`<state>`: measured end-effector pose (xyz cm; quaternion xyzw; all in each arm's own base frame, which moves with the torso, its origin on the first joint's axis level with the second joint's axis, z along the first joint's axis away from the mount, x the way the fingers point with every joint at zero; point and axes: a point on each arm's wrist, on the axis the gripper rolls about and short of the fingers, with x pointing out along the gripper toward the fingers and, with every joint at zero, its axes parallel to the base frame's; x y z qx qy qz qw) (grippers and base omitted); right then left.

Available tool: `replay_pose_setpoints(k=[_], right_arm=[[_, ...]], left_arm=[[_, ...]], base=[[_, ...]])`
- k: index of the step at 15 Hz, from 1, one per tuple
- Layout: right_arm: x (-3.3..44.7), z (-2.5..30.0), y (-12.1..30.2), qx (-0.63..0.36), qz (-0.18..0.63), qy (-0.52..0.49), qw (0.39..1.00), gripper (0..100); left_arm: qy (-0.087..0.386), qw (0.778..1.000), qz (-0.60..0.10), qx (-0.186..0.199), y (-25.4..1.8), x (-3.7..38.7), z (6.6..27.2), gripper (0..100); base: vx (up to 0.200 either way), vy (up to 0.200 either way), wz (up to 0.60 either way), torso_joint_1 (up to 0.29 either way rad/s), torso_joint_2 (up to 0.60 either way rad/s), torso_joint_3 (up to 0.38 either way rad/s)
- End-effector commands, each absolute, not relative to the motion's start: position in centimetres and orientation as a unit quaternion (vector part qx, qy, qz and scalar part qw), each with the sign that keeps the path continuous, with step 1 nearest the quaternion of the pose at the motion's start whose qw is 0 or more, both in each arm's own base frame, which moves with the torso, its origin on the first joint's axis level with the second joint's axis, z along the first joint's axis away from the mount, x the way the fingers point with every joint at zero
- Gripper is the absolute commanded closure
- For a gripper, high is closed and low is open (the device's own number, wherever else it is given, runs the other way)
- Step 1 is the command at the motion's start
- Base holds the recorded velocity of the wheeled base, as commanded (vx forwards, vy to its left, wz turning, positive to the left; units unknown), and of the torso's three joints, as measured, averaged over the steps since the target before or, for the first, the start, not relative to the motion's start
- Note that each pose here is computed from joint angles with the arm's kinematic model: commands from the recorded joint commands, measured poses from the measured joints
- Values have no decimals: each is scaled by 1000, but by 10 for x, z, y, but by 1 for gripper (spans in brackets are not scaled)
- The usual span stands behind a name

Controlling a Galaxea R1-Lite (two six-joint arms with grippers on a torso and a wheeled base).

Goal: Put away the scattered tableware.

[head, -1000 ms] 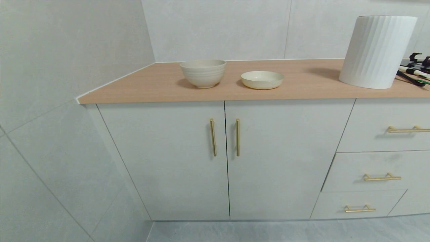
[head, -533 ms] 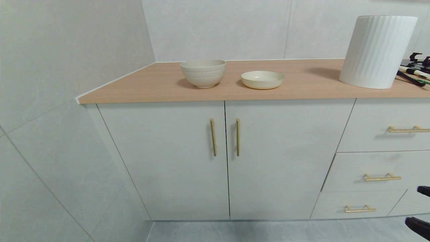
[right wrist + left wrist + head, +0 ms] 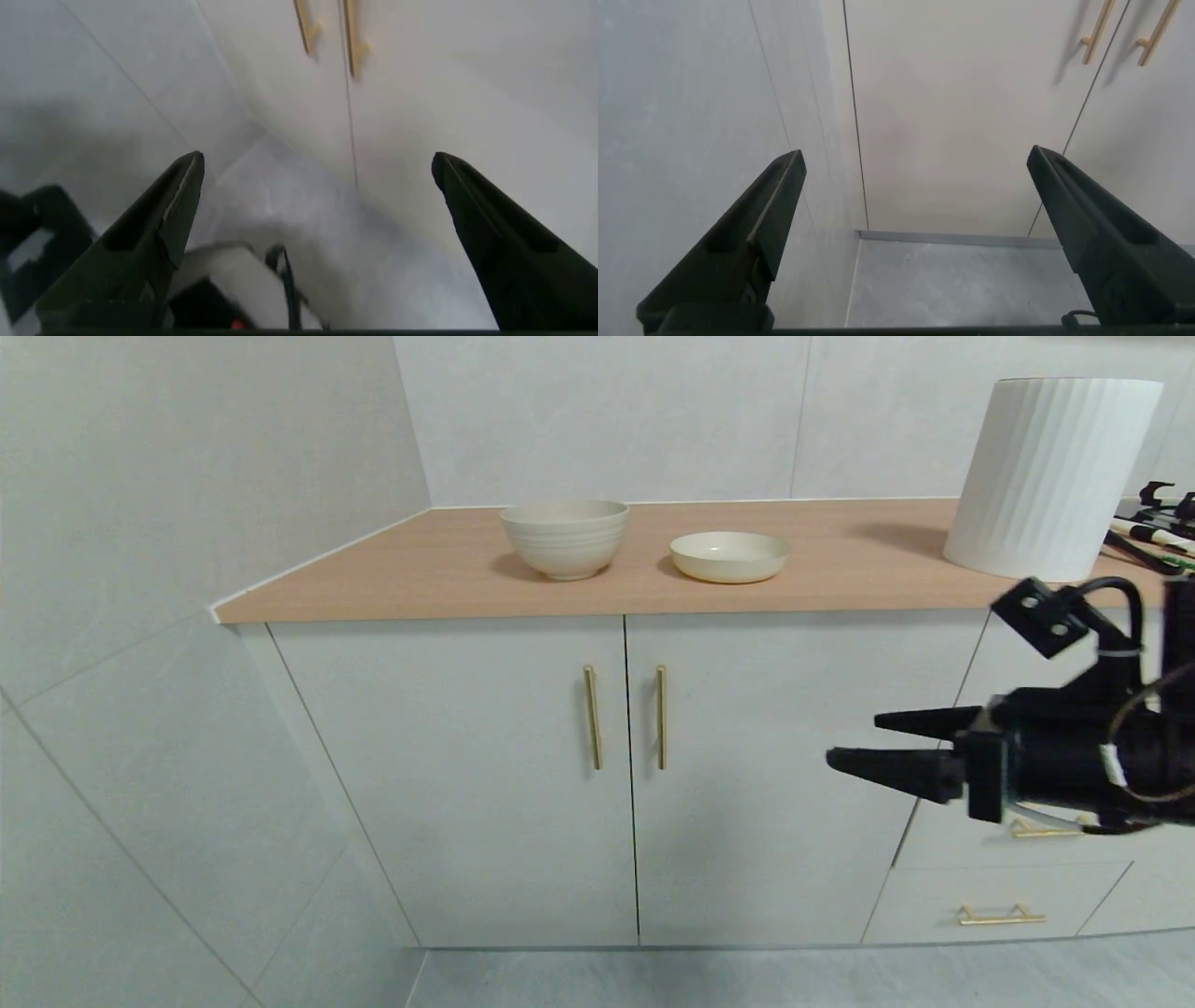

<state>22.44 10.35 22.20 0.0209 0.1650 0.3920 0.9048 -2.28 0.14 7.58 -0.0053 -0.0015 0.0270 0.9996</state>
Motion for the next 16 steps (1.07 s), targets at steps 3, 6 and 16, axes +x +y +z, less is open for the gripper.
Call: replay_pose_setpoints(k=[3,6,16], right_arm=[[304,199,173,63,423,211,879,0],[332,174,196,87,421,245,869,0],[371,139,229,160,412,168,881,0]], left_arm=[[-2,1000,28,-5,1,-23,76,0],[-2,1000,27,-5,1,-23,76,0],[-2,1000,27,-5,1,-23,76,0]], base=[[0,0,0,0,0,0],[0,0,0,0,0,0],[0,0,0,0,0,0]])
